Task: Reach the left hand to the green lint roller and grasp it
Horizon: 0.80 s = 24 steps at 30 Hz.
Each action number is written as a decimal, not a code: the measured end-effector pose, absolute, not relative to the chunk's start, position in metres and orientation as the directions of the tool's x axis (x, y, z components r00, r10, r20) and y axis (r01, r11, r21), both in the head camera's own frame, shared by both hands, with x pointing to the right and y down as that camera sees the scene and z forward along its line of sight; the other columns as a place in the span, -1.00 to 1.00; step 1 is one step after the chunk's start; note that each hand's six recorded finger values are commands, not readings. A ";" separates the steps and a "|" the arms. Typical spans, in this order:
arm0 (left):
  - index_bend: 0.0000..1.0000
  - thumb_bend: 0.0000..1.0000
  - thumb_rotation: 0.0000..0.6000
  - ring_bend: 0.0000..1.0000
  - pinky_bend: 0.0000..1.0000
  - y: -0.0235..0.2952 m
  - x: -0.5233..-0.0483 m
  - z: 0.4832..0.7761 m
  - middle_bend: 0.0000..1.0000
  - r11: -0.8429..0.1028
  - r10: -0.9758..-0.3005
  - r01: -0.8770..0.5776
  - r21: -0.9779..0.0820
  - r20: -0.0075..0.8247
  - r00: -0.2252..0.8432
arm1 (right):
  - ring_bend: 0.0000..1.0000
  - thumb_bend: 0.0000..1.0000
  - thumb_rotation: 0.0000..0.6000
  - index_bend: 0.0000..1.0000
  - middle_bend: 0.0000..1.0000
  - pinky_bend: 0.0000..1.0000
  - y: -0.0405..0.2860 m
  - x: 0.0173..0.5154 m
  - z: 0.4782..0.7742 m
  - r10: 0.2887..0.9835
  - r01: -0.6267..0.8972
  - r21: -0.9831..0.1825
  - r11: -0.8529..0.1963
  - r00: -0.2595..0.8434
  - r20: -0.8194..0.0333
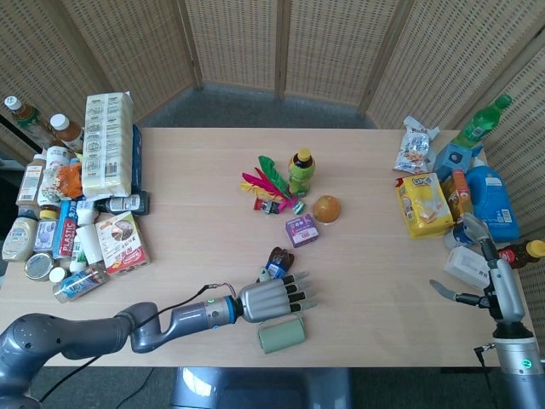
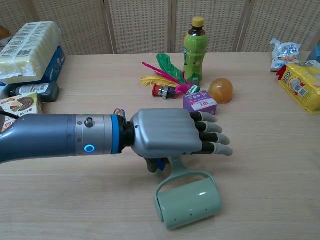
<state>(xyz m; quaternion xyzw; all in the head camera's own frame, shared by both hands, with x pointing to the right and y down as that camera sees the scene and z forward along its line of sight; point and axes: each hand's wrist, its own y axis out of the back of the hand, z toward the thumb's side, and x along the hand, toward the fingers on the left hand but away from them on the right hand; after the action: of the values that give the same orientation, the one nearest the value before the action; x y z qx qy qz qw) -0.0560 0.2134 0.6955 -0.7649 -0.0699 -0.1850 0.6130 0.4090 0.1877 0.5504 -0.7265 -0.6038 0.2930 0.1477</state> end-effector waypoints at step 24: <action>0.62 -0.91 1.00 0.59 0.73 0.197 -0.050 0.662 0.53 -0.161 -0.230 0.237 -0.958 0.270 0.935 | -1.00 -0.79 1.00 -1.00 -1.00 -0.68 0.191 0.407 0.549 0.963 0.786 -0.570 -0.240 0.115 -0.245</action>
<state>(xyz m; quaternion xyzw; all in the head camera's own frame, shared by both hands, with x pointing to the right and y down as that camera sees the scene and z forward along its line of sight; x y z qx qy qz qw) -0.0503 0.1973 0.6618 -0.7402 -0.0025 -0.1803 0.6478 0.4071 0.1914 0.5492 -0.7313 -0.5977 0.2916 0.1514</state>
